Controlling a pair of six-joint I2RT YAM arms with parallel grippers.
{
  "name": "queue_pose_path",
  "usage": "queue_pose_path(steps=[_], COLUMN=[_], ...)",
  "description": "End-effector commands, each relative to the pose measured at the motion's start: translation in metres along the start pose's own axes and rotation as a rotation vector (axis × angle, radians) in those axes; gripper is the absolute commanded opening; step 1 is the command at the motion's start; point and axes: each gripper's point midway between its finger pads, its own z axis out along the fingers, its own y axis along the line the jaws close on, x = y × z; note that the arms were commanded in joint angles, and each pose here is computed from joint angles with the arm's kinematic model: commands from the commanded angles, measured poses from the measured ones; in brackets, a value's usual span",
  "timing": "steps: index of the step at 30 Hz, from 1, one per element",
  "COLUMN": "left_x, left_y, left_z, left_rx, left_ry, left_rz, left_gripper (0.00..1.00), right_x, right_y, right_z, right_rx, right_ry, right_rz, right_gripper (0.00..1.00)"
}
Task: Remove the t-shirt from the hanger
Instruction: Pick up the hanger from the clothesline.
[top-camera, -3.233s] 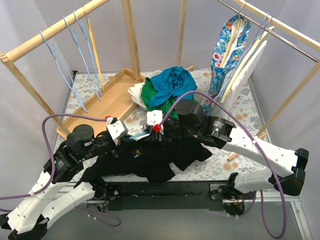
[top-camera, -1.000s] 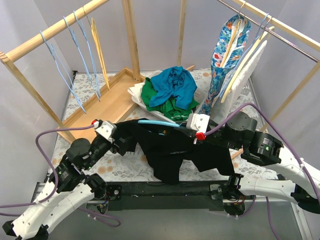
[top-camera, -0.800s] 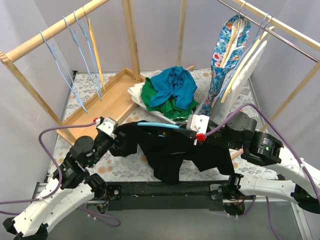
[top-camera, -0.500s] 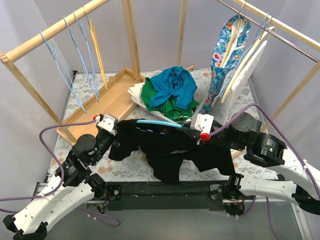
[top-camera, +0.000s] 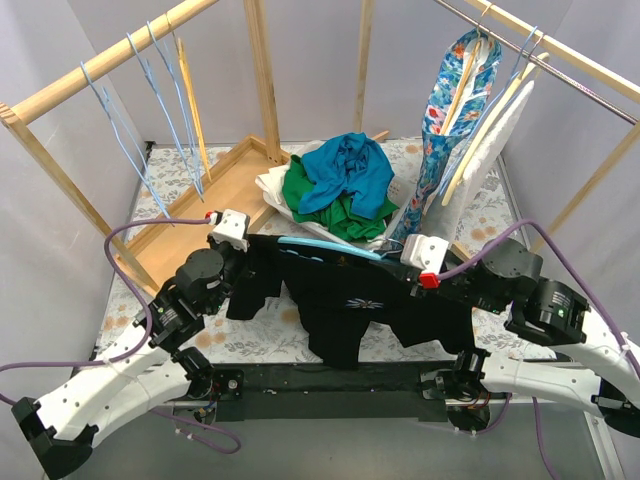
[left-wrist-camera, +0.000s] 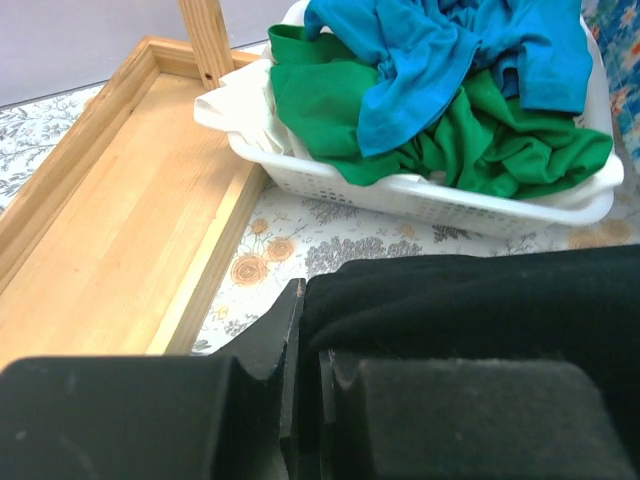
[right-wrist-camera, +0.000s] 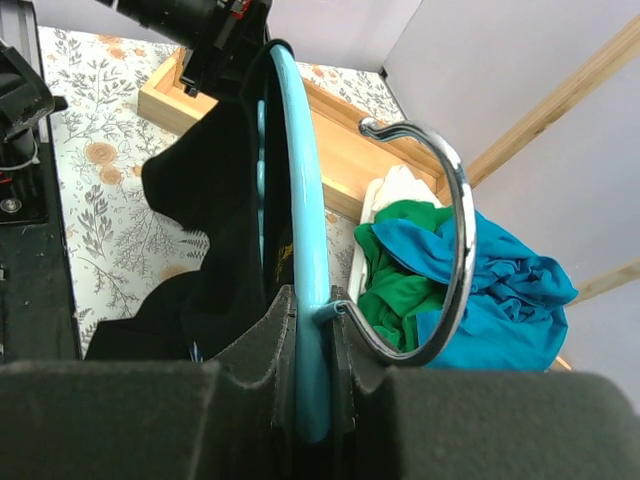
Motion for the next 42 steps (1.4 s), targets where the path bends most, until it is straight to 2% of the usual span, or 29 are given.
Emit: queue_pose_path(steps=[1, 11, 19, 29, 42], left_x=[0.0, 0.007, 0.011, 0.024, 0.035], left_y=[0.065, 0.081, 0.082, 0.081, 0.065], left_z=[-0.008, -0.015, -0.018, -0.018, -0.004], left_rx=[-0.363, -0.466, -0.477, -0.47, -0.387], left_ry=[0.028, 0.034, 0.044, 0.067, 0.084], left_rz=[0.021, -0.02, -0.032, -0.045, -0.018], left_gripper=[0.0, 0.0, 0.0, 0.0, 0.0], right_x=[-0.042, -0.052, -0.06, -0.071, -0.097], right_y=[-0.018, -0.048, -0.06, -0.076, -0.095], right_z=[-0.048, -0.09, -0.11, -0.128, -0.155], right_rx=[0.091, 0.258, 0.327, 0.417, 0.515], right_ry=[-0.182, -0.232, -0.272, -0.316, -0.439], right_rz=[0.03, 0.029, 0.03, 0.032, 0.017], right_gripper=[0.01, 0.01, 0.01, 0.01, 0.01])
